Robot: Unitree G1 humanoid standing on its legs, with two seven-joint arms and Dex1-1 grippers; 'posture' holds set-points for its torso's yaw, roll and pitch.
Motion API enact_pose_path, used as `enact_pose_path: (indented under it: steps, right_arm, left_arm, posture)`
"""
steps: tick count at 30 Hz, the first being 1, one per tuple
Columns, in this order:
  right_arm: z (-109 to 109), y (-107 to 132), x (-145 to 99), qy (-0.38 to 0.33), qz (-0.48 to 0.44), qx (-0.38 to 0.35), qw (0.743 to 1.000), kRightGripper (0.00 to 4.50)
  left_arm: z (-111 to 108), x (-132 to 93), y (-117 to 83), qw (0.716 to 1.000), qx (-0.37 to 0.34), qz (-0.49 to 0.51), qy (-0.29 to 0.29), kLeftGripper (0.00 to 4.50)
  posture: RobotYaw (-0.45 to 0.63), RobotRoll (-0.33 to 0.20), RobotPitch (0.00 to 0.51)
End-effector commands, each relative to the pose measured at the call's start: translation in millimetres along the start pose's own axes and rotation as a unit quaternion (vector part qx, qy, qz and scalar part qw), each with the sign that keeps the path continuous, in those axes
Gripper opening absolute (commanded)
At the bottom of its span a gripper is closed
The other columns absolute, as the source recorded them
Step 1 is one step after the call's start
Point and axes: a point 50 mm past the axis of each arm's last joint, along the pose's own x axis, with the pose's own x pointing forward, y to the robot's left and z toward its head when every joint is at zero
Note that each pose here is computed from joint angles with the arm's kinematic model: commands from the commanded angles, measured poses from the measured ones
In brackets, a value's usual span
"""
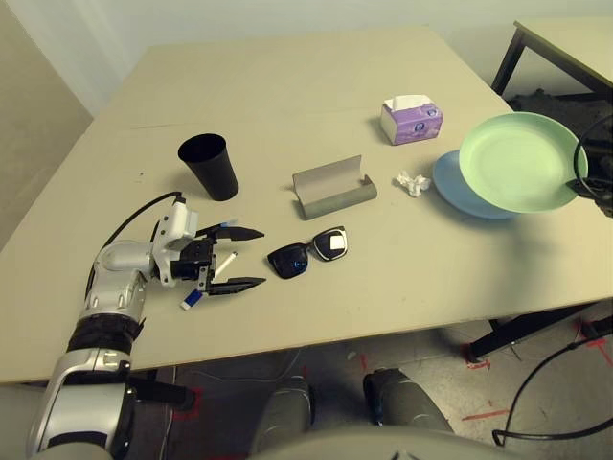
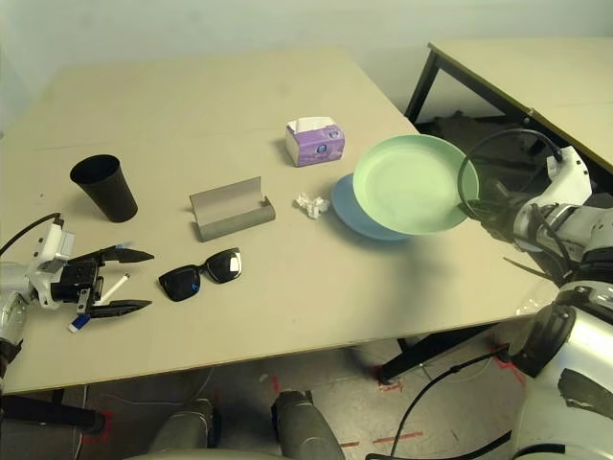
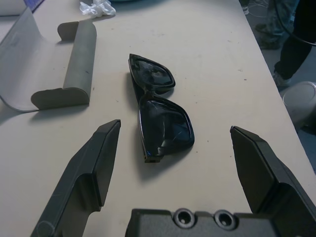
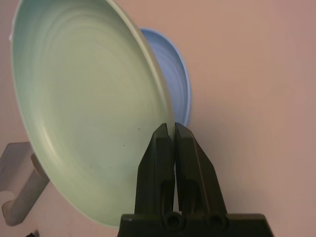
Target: Organize and tidy the items on the table.
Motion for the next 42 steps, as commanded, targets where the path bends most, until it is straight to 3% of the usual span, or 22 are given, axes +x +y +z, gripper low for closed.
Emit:
enact_pose_path:
  steps: [1,15,25,36,42]
  right_arm:
    - [2,-2,-5,0.005,0.000,-0.003,1.000,0.03]
    - [-4,-7,-26,0.022,0.009,0.001,1.000,0.03]
    - [-7,-7,-31,0.011,0.019,-0.002,1.000,0.03]
    - [-1,-5,-26,-0.068,0.081,0.102,0.989,0.03]
    - [-10,0,-21,-0.055,0.091,0.091,0.990,0.03]
  left_arm:
    - [1,-8,1,1.000,-0.003,0.013,0.005,4.50]
    - [4,-3,-2,1.000,-0.013,-0.006,0.004,4.50]
    - [4,0,-2,1.000,-0.017,-0.015,0.004,4.50]
    - [3,-1,-4,1.000,-0.020,-0.014,0.003,4.50]
    - [5,-4,-3,1.000,-0.017,-0.008,0.005,4.50]
  posture:
    - [-0.06,0.000,0.100]
    - [-0.11,0.000,0.149]
    - [-0.11,0.000,0.152]
    - [-0.11,0.000,0.146]
    - [-0.10,0.000,0.145]
